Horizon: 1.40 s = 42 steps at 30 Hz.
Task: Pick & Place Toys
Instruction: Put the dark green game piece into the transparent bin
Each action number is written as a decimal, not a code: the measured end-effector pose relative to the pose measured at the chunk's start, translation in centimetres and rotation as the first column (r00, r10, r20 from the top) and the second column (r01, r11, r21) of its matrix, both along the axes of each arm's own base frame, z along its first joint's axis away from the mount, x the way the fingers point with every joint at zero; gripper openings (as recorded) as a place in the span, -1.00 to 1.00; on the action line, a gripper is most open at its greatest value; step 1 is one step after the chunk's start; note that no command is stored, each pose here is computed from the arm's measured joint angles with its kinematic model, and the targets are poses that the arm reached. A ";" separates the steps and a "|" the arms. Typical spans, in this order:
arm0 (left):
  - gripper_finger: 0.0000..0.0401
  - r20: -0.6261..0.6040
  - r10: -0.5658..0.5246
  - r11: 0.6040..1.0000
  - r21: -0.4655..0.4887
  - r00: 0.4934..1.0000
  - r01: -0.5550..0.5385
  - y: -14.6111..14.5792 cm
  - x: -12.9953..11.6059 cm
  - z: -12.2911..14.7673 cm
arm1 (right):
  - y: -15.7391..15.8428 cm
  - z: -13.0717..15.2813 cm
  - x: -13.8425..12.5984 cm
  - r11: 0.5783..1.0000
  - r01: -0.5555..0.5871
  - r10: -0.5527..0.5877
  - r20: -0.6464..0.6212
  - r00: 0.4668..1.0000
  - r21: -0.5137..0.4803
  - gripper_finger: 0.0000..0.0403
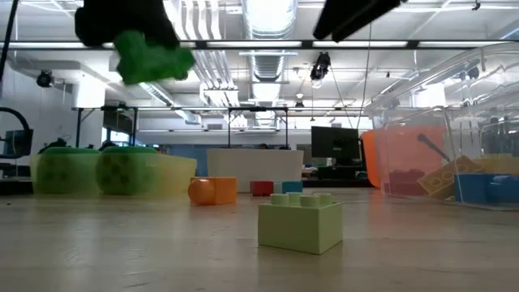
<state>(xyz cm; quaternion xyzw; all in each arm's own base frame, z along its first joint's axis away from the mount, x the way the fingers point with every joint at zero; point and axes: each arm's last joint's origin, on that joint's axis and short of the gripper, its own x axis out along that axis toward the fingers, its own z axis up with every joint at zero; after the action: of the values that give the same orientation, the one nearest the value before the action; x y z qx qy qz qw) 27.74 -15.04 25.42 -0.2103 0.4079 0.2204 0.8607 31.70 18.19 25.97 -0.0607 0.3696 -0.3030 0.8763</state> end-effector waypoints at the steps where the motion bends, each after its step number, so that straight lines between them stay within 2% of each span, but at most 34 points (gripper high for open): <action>1: -0.48 0.022 -0.001 1.000 0.005 1.000 0.001 0.3 -0.4 0.6 | 0.0 0.3 0.1 1.000 -0.010 0.009 0.013 1.000 0.004 0.81; 7: -0.49 0.132 -0.018 0.998 0.058 0.991 0.011 2.1 -3.0 2.6 | 0.0 2.2 0.1 0.996 -0.079 0.077 0.074 0.994 0.033 0.81; 11: -0.49 0.223 -0.061 0.994 0.101 0.973 0.039 3.1 -4.1 2.9 | -0.2 3.7 0.5 0.984 -0.150 0.137 0.130 0.982 0.093 0.81; 18: -0.49 0.384 -0.189 0.976 0.174 0.904 0.130 4.7 -4.7 3.2 | -1.3 5.6 2.9 0.929 -0.320 0.266 0.265 0.927 0.186 0.81; 22: -0.49 0.447 -0.247 0.961 0.228 0.860 0.157 5.5 -5.2 4.0 | -2.4 6.1 4.0 0.915 -0.351 0.274 0.328 0.904 0.201 0.81; 31: -0.49 0.462 -0.348 0.916 0.353 0.816 0.191 6.3 -6.0 5.5 | -4.0 7.1 5.5 0.883 -0.406 0.280 0.429 0.859 0.236 0.81; 34: -0.49 0.460 -0.367 0.906 0.374 0.808 0.199 6.4 -6.1 5.7 | -4.0 7.3 5.7 0.877 -0.436 0.316 0.441 0.840 0.203 0.81; 37: -0.49 0.495 -0.414 0.893 0.382 0.764 0.237 6.2 -6.0 6.3 | -4.2 7.9 6.0 0.872 -0.456 0.332 0.469 0.819 0.178 0.81; 42: -0.49 0.583 -0.516 0.852 0.421 0.627 0.310 5.8 -6.0 7.9 | -4.9 8.7 6.7 0.845 -0.512 0.362 0.539 0.761 0.156 0.81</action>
<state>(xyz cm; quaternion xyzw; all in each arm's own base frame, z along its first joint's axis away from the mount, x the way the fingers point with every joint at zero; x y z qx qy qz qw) 21.74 -9.22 33.31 -0.0511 0.0677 -0.0221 0.9962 38.39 13.29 34.72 0.0635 0.1513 -0.0345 0.9858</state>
